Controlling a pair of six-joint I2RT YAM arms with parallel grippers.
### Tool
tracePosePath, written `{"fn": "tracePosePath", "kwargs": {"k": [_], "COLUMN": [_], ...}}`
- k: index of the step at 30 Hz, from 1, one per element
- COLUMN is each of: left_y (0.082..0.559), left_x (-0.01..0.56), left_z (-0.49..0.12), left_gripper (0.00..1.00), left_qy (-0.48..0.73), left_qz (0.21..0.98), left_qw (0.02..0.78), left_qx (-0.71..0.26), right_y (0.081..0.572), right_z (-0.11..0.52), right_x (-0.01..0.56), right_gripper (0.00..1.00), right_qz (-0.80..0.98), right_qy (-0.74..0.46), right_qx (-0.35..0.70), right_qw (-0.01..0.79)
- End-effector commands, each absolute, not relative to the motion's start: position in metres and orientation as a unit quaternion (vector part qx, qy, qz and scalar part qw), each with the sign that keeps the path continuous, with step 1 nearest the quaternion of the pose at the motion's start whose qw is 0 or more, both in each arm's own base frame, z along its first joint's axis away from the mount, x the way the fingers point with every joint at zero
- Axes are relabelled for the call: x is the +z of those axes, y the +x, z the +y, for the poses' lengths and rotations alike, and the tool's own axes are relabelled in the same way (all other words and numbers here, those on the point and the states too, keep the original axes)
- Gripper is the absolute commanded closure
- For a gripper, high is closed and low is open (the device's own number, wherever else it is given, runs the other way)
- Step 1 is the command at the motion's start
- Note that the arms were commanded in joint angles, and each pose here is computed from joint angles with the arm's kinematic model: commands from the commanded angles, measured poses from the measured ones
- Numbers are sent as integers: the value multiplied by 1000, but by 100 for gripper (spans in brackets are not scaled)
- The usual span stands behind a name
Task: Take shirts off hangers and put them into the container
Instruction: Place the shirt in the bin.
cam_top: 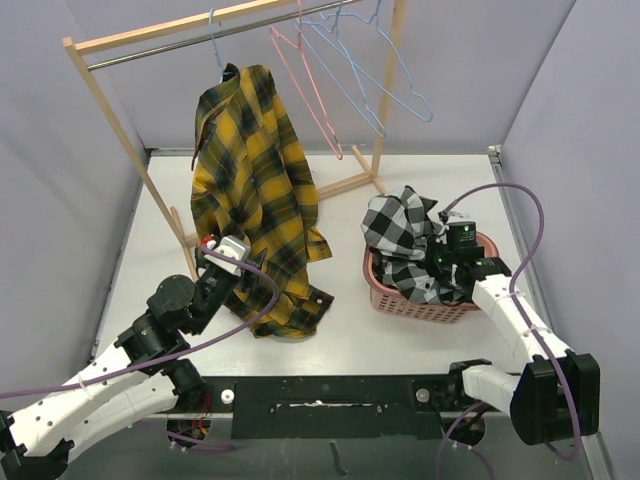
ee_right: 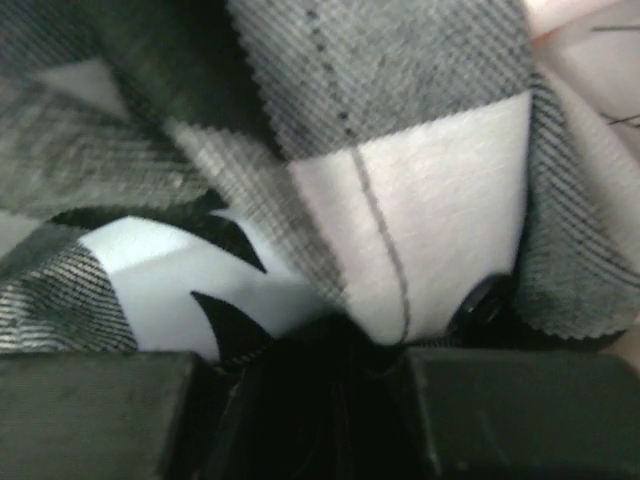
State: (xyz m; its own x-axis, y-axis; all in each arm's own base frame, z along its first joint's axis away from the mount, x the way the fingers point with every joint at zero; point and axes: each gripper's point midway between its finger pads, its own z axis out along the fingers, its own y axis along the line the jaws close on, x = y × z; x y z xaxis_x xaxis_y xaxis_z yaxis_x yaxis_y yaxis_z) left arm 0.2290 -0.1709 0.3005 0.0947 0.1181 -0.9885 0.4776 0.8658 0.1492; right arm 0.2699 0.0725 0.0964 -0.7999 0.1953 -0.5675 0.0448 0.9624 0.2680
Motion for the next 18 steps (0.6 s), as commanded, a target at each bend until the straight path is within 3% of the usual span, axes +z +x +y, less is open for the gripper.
{"fn": "tracePosePath", "kwargs": {"k": [1,5,7,8,12,13,18], "left_y": [227,227,227,227,227,227,227], "left_x": [329,329,329,329,330,330,330], "left_z": [-167,-167,-167,-167,-168,-168,-168], "left_gripper": [48,49,48,48,48,48,48], "left_qy": [201,202,202,202,202,202,201], "left_qz": [638,638,638,638,638,638,638], "left_qw": [729,729,729,729,729,729,729], "left_qx": [-146,-146,-146,-146,-147,-148,-148], "right_y": [238,237,237,238,242,243,246], "right_z": [62,55,50,48,35,33,35], "right_x": [41,43,60,71,128,144,201], "right_gripper": [88,81,63,46,34,24,21], "right_qz": [963,963,959,955,938,933,917], "right_qy": [116,133,137,137,137,132,97], "right_qx": [114,95,87,85,59,56,63], "right_qw": [214,214,234,248,313,330,382]}}
